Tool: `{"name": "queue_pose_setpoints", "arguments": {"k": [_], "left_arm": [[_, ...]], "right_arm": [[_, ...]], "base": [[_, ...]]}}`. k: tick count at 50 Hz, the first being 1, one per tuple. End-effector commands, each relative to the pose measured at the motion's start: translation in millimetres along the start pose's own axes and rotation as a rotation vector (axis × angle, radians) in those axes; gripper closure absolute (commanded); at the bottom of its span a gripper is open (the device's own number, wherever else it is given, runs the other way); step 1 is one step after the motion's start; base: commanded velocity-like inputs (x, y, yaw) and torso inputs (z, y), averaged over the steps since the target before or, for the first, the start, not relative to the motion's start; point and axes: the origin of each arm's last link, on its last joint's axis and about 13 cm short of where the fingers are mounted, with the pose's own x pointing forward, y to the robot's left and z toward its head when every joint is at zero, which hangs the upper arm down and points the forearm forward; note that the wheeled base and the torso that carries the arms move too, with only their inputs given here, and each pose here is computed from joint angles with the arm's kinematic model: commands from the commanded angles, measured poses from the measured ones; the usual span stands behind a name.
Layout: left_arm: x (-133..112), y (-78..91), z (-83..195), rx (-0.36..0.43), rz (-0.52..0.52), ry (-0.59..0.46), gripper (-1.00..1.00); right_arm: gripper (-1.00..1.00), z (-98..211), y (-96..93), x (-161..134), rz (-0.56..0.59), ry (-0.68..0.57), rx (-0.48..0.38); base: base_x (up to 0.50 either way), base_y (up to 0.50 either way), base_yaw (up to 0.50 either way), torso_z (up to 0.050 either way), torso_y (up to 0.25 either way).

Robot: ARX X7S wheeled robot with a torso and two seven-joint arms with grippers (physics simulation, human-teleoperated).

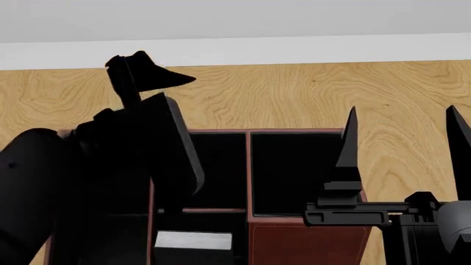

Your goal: Pick up the book and place it in the back compartment of the caddy.

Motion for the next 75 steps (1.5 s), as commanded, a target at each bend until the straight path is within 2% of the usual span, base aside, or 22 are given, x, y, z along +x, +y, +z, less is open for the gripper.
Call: {"name": "queue_pose_setpoints", "arguments": {"k": [1, 20, 26, 30, 39, 43, 52, 56, 75], "left_arm": [[-6, -2.1, 2, -0.046, 0.17, -0.105, -1.0], [-17, -17.2, 0, -0.163, 0.346, -0.237, -1.0], [-19, -21.7, -1, -0.179, 0.448, -0.273, -1.0], [-21, -23.9, 1, -0.229, 0.521, -0.315, -1.0], [-24, -31.0, 0, -0.242, 0.643, -0.37, -1.0], [-25, -35.4, 1, -0.281, 0.722, -0.419, -1.0], [-34, -45.1, 3, -0.323, 0.791, -0.457, -1.0], [-38, -50.0, 3, -0.315, 0.839, -0.465, -1.0], [-55, -61.1, 9, -0.385, 0.898, -0.506, -1.0]], "right_arm": [[-1.0, 0, 0.3, 0, 0.001, 0.0, 0.003], [-1.0, 0, 0.5, 0, 0.003, -0.001, 0.005], [-1.0, 0, 1.0, 1, 0.006, -0.001, 0.005], [-1.0, 0, 1.0, 1, 0.006, -0.002, 0.006], [-1.0, 0, 1.3, 1, 0.01, -0.001, 0.005], [-1.0, -1, 1.7, 1, 0.011, 0.0, 0.006], [-1.0, 0, 1.1, 0, 0.008, -0.003, 0.009], [-1.0, -1, 1.6, 1, 0.012, -0.001, 0.01], [-1.0, -1, 1.3, 0, 0.014, -0.002, 0.01]], "base": [[0.0, 0.0, 0.0, 0.0, 0.0], [0.0, 0.0, 0.0, 0.0, 0.0], [0.0, 0.0, 0.0, 0.0, 0.0], [0.0, 0.0, 0.0, 0.0, 0.0], [0.0, 0.0, 0.0, 0.0, 0.0], [0.0, 0.0, 0.0, 0.0, 0.0], [0.0, 0.0, 0.0, 0.0, 0.0], [0.0, 0.0, 0.0, 0.0, 0.0], [0.0, 0.0, 0.0, 0.0, 0.0]]}}
